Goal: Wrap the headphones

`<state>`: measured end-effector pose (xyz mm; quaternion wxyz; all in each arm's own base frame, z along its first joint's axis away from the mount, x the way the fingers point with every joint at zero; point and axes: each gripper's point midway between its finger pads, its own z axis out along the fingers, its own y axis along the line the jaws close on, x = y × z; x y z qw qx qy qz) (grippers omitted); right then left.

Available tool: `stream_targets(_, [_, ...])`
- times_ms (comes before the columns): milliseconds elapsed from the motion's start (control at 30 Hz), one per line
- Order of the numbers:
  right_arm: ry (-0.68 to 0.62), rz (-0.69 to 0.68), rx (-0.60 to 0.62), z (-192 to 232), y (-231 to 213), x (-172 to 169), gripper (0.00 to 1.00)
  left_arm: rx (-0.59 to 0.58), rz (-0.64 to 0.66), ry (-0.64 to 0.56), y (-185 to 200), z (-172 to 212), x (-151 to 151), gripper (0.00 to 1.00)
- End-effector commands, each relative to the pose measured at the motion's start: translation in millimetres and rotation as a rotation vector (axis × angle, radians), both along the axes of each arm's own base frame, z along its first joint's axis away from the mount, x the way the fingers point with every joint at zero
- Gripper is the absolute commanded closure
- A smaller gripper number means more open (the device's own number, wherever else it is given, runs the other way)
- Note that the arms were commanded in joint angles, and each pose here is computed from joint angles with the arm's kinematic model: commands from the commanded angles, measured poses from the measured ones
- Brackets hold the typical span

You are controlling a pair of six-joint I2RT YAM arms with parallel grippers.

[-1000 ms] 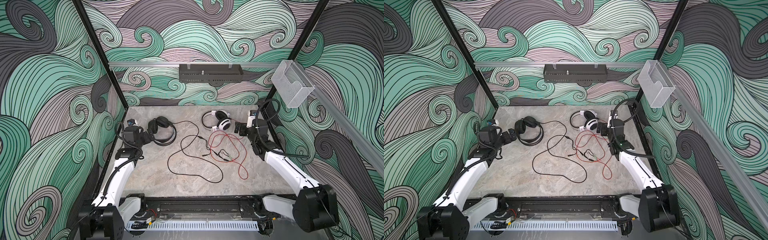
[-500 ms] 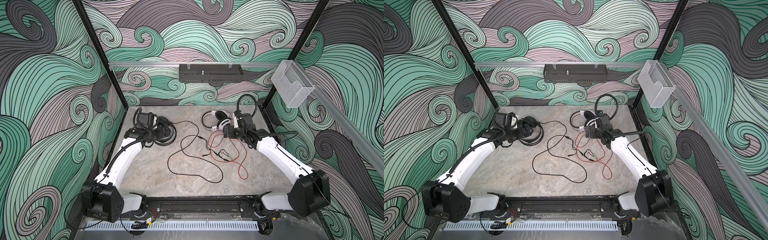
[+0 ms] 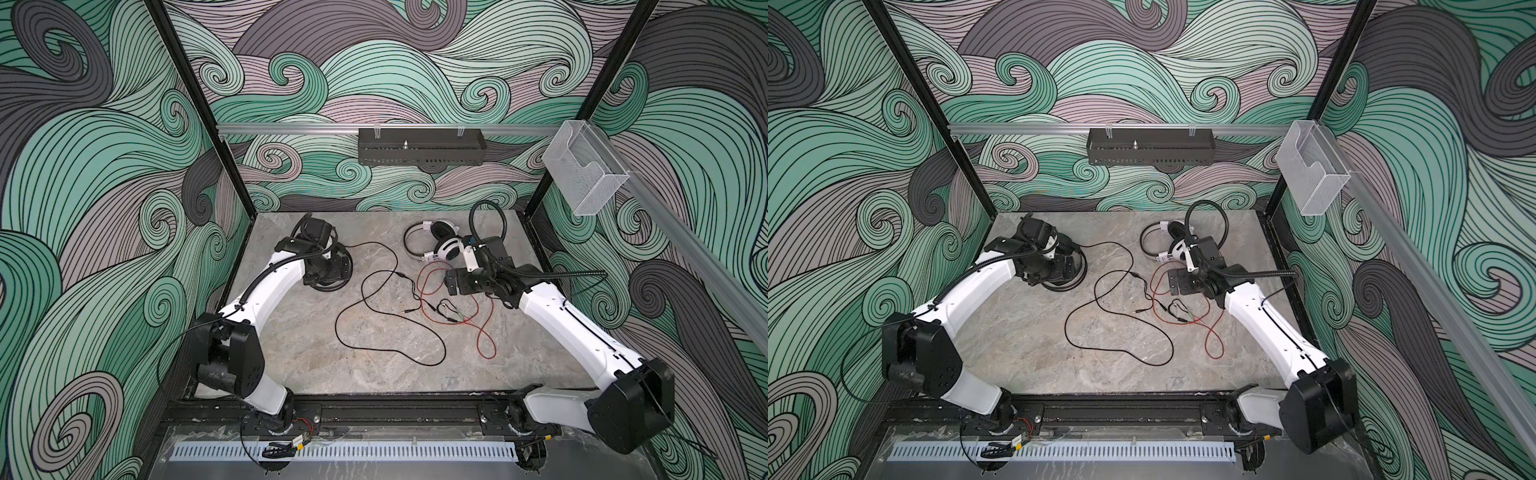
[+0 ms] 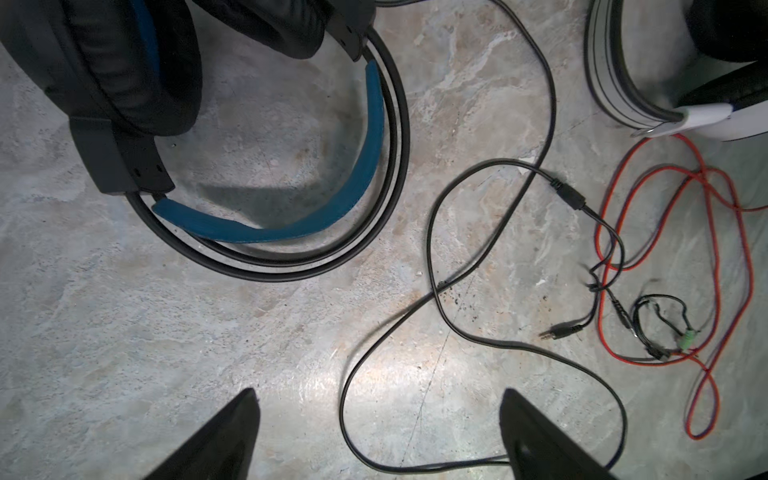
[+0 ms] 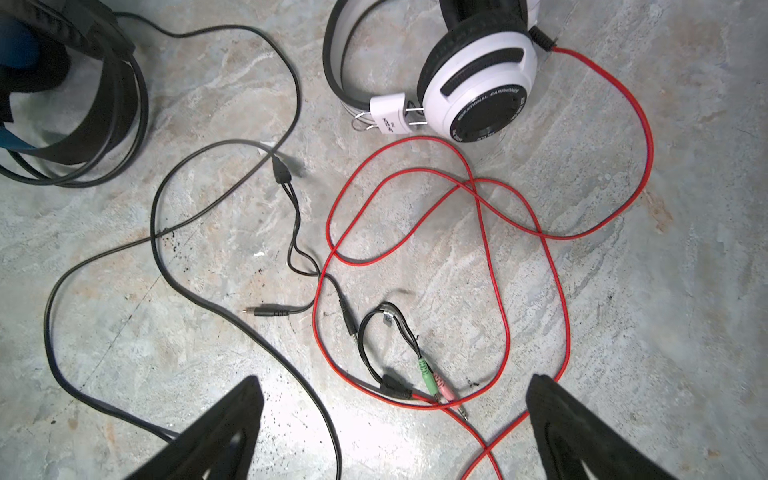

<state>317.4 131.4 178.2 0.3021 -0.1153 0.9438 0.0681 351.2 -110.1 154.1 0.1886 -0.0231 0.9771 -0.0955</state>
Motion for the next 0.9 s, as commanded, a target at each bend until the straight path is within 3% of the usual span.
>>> stream_targets(0, [0.030, 0.039, 0.000, 5, 7, -11, 0.00, 0.030, -0.037, 0.011, 0, 0, 1, 0.10])
stream_targets(333, [0.023, 0.078, -0.001, 24, 9, -30, 0.00, 0.110, -0.120, 0.073, -1, -29, 22, 0.12])
stream_targets(700, [-0.018, 0.166, 0.003, 37, 26, -12, 0.00, 0.194, -0.147, 0.164, -6, -69, 73, 0.12])
stream_targets(867, [-0.042, 0.172, 0.000, 39, 28, -6, 0.00, 0.262, -0.164, 0.214, 1, -88, 81, 0.16])
